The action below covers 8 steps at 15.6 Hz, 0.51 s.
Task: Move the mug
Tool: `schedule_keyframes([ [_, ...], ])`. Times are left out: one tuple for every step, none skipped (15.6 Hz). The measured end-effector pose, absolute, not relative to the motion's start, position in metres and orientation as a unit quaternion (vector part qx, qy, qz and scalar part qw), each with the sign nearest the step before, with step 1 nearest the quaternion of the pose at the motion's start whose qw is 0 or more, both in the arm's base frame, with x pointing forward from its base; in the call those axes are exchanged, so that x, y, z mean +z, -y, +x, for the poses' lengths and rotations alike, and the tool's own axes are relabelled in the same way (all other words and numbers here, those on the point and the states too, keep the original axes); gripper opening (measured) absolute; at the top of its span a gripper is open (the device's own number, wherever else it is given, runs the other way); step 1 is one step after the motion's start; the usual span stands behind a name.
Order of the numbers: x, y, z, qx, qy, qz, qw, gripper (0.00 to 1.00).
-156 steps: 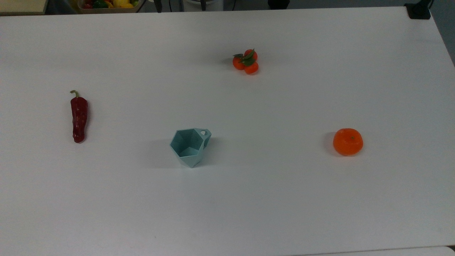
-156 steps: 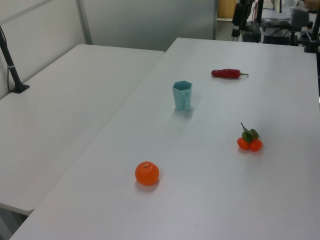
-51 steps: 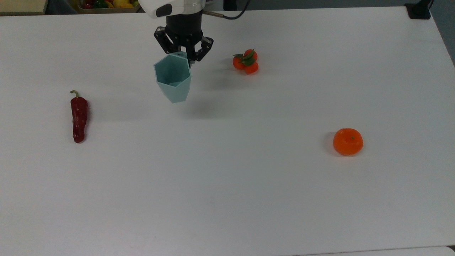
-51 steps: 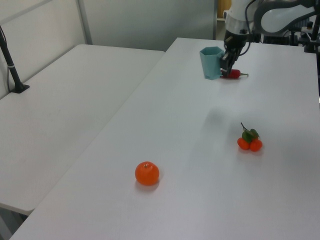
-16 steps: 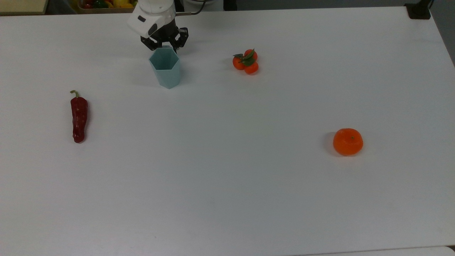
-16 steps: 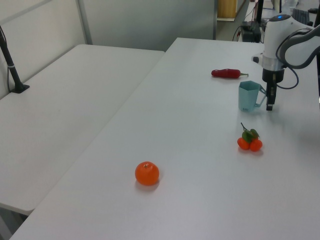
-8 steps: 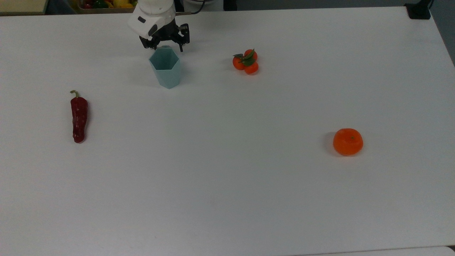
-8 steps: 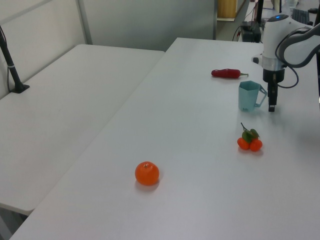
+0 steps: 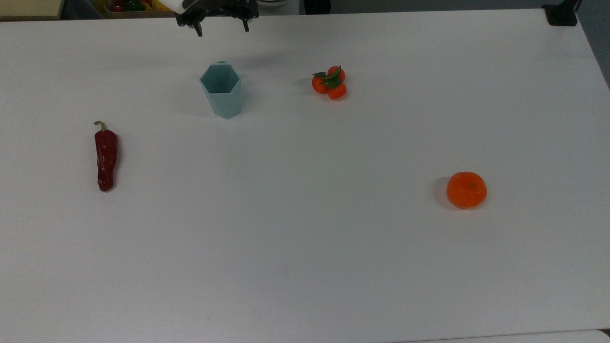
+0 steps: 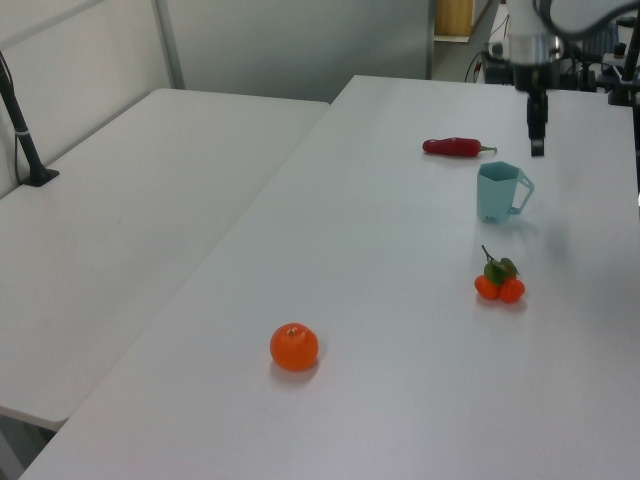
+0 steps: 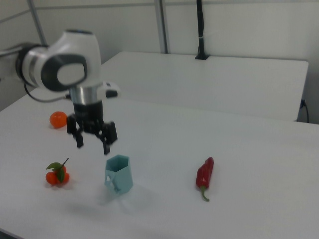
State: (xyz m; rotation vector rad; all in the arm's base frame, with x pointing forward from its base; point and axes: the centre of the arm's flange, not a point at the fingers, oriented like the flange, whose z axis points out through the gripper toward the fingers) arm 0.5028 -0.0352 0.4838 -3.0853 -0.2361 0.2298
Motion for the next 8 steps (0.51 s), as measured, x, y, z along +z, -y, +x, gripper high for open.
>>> schedule_keyframes([
  [0.511,0.029,0.508,0.063,0.066,-0.996,0.023,1.00],
  [0.536,0.022,0.512,0.051,0.054,-0.997,0.025,1.00],
  [0.560,0.015,0.515,0.040,0.042,-0.998,0.025,1.00],
  [0.582,0.007,0.516,0.027,0.029,-0.999,0.023,1.00],
  [0.603,-0.001,0.517,0.014,0.013,-1.000,0.021,1.00],
  [0.618,-0.008,0.518,0.002,-0.003,-1.000,0.020,1.00],
  [0.631,-0.013,0.520,-0.010,-0.018,-1.000,0.020,1.00],
  [0.638,-0.014,0.523,-0.019,-0.028,-0.999,0.021,1.00],
])
